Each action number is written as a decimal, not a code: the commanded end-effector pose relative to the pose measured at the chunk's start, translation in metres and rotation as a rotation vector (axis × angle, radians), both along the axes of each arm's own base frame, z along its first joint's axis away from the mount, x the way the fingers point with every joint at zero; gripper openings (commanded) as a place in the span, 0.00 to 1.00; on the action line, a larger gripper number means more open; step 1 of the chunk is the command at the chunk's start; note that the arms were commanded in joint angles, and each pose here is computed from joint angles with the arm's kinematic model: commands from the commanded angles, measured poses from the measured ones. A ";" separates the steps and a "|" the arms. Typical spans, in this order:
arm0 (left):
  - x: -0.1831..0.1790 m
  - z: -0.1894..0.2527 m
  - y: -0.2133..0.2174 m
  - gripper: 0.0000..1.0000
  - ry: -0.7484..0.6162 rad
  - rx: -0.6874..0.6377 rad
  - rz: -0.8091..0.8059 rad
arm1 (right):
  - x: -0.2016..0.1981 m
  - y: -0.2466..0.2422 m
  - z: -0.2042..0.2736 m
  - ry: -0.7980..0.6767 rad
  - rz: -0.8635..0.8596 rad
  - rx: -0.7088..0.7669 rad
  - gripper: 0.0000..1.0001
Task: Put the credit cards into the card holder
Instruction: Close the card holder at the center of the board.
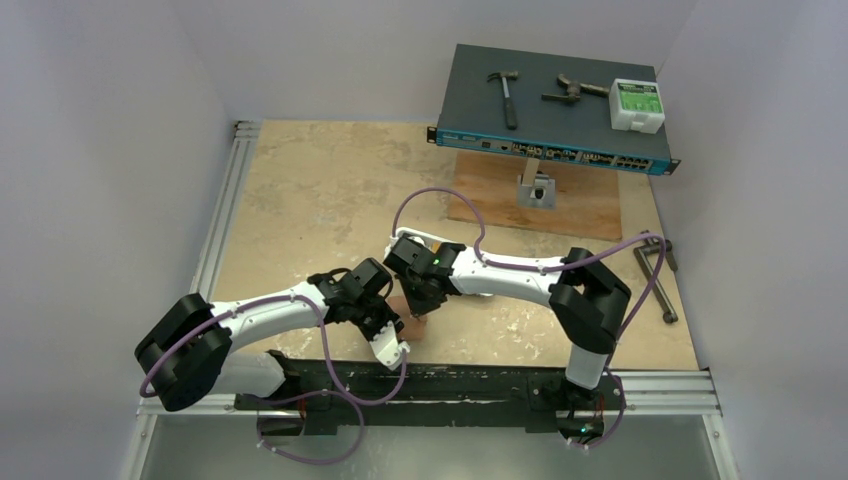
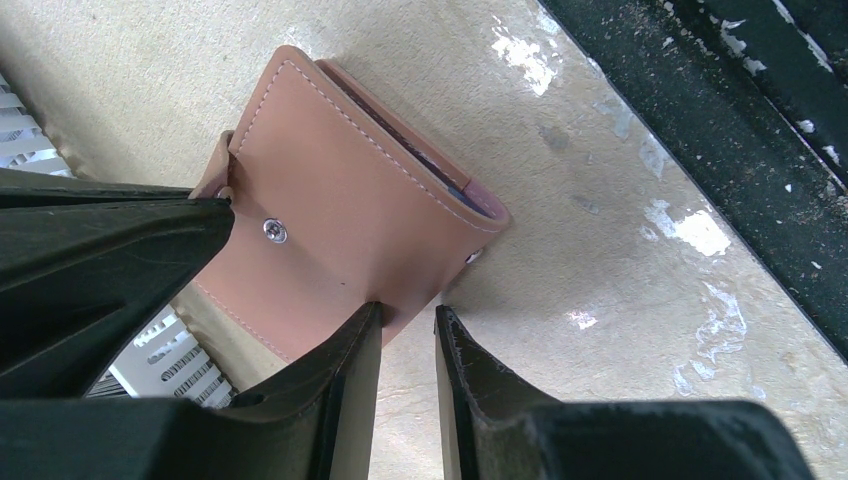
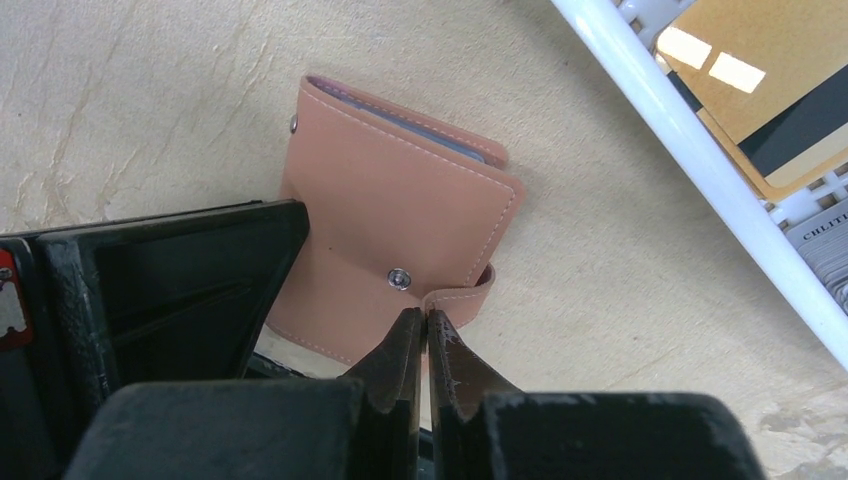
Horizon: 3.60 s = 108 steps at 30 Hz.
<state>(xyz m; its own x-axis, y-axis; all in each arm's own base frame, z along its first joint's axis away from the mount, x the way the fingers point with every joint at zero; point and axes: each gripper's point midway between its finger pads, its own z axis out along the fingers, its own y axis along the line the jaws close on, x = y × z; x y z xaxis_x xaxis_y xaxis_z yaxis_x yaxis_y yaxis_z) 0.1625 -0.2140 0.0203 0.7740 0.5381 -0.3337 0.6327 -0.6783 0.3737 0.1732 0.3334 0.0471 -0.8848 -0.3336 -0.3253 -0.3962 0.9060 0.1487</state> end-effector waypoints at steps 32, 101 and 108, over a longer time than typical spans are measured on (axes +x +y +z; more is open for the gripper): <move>-0.011 -0.002 0.003 0.24 0.028 0.017 -0.036 | -0.006 0.020 0.023 0.020 -0.067 0.143 0.00; -0.017 -0.002 0.002 0.22 0.053 0.026 -0.054 | 0.027 0.018 0.001 -0.021 -0.198 0.174 0.00; -0.016 -0.001 0.000 0.21 0.050 0.025 -0.059 | 0.025 0.016 -0.003 -0.012 -0.179 0.165 0.00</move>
